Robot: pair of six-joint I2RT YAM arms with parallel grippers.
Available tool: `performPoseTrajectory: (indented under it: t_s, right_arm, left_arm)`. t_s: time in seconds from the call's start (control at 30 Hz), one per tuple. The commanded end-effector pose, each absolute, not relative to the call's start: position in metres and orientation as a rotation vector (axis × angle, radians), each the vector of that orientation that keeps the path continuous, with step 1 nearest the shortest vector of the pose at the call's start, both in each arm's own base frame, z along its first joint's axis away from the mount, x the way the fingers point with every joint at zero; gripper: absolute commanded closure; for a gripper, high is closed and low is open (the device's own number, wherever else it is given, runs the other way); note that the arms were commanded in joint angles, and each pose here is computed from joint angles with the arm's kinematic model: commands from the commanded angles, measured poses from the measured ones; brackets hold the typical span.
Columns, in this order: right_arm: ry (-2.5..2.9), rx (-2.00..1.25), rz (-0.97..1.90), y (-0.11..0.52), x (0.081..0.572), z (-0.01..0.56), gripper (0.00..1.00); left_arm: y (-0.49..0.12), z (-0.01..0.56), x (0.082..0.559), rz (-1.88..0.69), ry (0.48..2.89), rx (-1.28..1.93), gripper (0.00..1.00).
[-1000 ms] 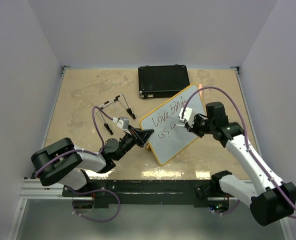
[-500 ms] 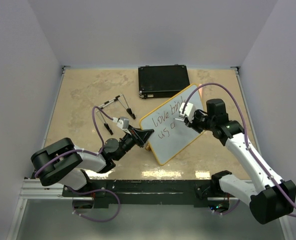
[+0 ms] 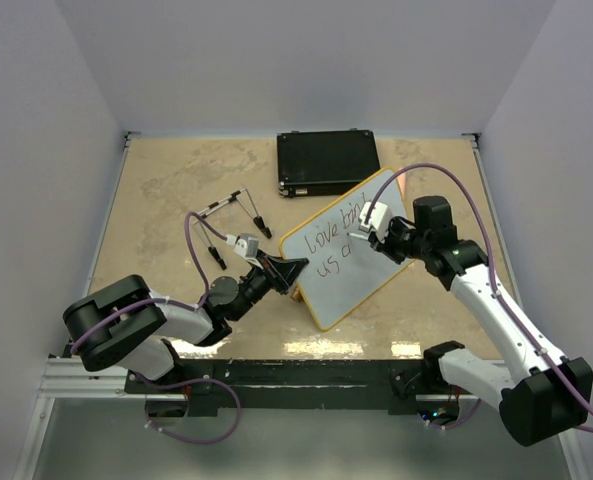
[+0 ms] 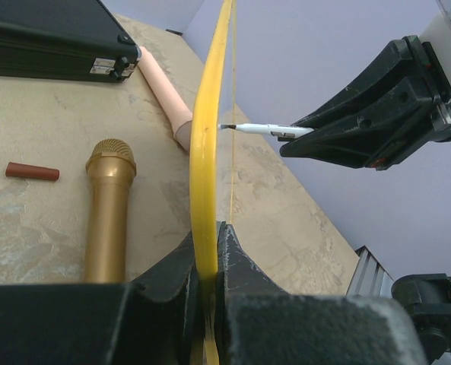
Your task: Write a sentence on the whiteboard
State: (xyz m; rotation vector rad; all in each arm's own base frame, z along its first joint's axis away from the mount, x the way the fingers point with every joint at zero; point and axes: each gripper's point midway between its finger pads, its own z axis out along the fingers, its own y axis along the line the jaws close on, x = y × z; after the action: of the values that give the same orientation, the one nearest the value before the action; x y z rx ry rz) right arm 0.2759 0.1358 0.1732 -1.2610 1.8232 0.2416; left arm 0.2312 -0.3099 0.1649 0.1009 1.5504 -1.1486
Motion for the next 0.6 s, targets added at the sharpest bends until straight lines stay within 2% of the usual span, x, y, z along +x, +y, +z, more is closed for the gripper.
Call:
performPoseTrajectory:
  t_s: [0.0, 0.57]
  right_arm:
    - [1.811, -1.262, 0.212, 0.134, 0.282, 0.181, 1.0]
    - [1.884, -1.338, 0.207, 0.122, 0.258, 0.151, 1.0]
  left_arm:
    - [-0.316, 0.151, 0.223, -1.096, 1.563, 0.249, 1.0]
    - [-0.315, 0.151, 0.224, -1.091, 1.562, 0.237, 1.0]
